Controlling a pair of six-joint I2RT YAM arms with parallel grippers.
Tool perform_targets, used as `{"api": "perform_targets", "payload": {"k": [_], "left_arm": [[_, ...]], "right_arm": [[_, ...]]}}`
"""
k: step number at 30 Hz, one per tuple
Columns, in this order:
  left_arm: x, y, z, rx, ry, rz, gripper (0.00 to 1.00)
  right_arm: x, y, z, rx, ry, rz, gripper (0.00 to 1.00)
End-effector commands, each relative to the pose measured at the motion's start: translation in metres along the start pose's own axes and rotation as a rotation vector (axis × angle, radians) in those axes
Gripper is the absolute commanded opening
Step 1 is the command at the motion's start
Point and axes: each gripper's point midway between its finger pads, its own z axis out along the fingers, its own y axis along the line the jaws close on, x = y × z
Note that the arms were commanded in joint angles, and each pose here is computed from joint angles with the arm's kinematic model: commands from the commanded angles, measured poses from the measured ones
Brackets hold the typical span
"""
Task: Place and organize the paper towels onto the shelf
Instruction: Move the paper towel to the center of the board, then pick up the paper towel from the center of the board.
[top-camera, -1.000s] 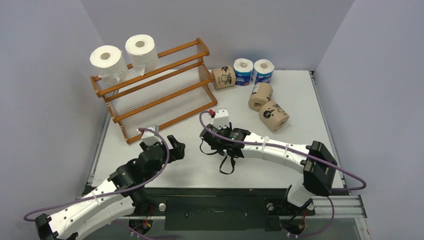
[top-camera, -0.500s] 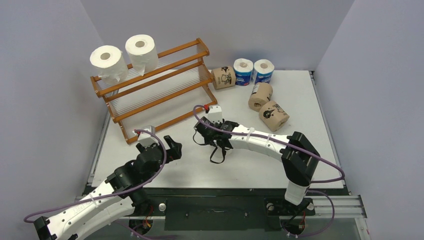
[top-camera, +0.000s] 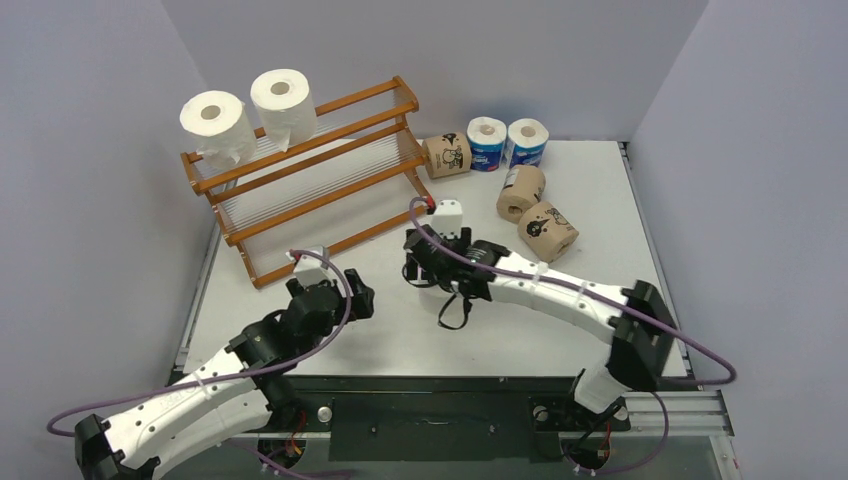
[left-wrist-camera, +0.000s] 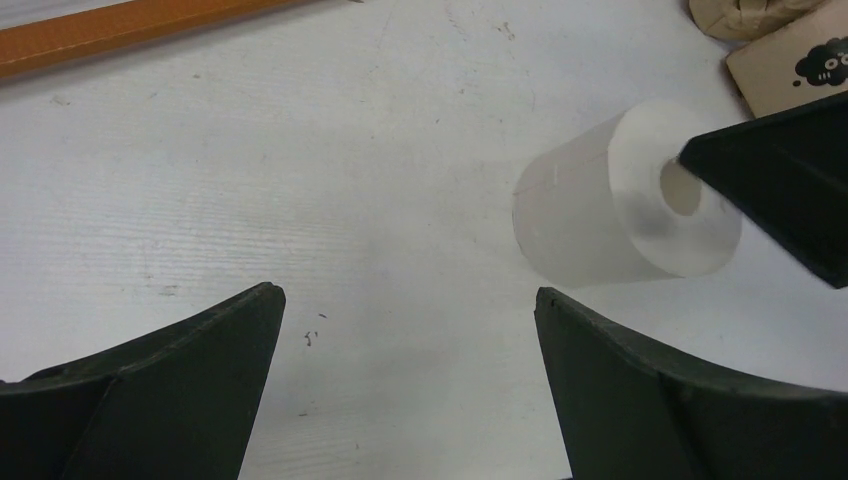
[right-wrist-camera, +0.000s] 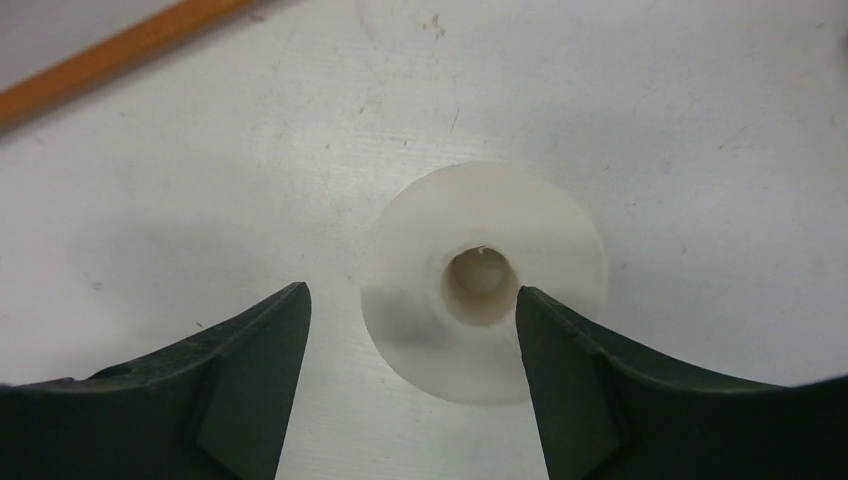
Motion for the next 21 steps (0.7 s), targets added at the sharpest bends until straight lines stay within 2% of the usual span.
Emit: {"api": "perform_targets", "payload": {"k": [1,4,5,9,16,21], "left_arm": [[-0.040,-0.054,-0.007,0.174,-0.058,0.001,0.96],[-0.039,-0.081,-0.002,0.254,-0.020,0.051,0.96],[-0.047,-0.093,-0.003,0.283,-0.029,0.046,0.96],[-0.038,-0.136,0.008,0.363,0.076,0.114,0.96],[-0.016,-0.201,0.026,0.439,0.171,0.215,0.96],[0.005,-0.216,0.046,0.418,0.231,0.260,0.98]], "right_arm": [[-0.040,-0.046,-0.056,0.034,-0.207,0.134,0.71],[-0.037,-0.086,-0.061,0.101,-0.266,0.192,0.71],[-0.027,-0.099,-0.058,0.115,-0.262,0.201,0.70],[0.001,-0.137,-0.047,0.158,-0.246,0.252,0.68],[0.026,-0.167,-0.053,0.154,-0.305,0.313,0.67],[0.033,-0.183,-0.062,0.143,-0.363,0.361,0.67]]}}
